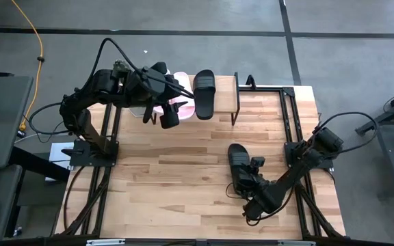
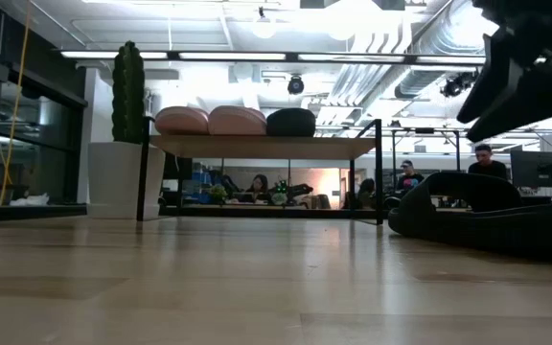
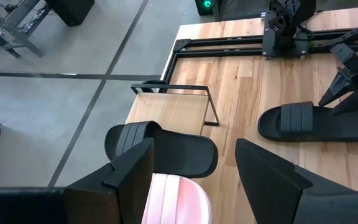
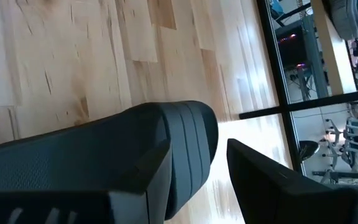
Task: Pick and place slides into the shelf
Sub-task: Put the black slipper on the shelf
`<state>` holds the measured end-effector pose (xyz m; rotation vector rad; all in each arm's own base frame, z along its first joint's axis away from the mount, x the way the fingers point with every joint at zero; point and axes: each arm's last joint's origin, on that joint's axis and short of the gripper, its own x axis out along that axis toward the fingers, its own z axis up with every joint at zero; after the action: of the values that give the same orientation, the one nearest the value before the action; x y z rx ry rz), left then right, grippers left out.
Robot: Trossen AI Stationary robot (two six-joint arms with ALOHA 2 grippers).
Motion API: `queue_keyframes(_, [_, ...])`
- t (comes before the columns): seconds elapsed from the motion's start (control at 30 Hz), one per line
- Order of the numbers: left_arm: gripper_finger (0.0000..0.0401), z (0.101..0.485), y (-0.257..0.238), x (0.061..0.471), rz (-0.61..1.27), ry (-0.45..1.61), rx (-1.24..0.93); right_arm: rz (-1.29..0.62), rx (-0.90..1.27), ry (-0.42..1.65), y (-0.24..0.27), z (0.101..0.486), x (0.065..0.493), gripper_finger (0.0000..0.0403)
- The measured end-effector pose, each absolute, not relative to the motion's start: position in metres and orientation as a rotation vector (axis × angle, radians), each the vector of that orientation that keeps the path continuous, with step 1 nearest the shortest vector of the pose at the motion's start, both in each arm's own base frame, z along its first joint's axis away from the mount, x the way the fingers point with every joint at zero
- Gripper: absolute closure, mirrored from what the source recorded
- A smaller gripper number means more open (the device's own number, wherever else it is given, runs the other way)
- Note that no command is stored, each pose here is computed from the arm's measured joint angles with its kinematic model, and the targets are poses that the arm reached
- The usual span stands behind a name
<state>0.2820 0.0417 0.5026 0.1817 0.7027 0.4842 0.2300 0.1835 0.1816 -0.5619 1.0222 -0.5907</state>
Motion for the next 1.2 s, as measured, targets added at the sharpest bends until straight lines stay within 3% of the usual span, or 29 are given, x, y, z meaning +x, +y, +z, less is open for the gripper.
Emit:
queue_keyframes(0.43, [0.0187,0.503,0.042,0.282,0.484,0.702,0.181,-0.604,-0.471,1.037,0.175,0.147,0.219,0.0256])
queue_keyframes(1.2, [0.0187,0.503,0.042,0.282,0.484,0.701,0.183,-0.636,-0.499,1.01,0.157,0.131,0.221,0.0256])
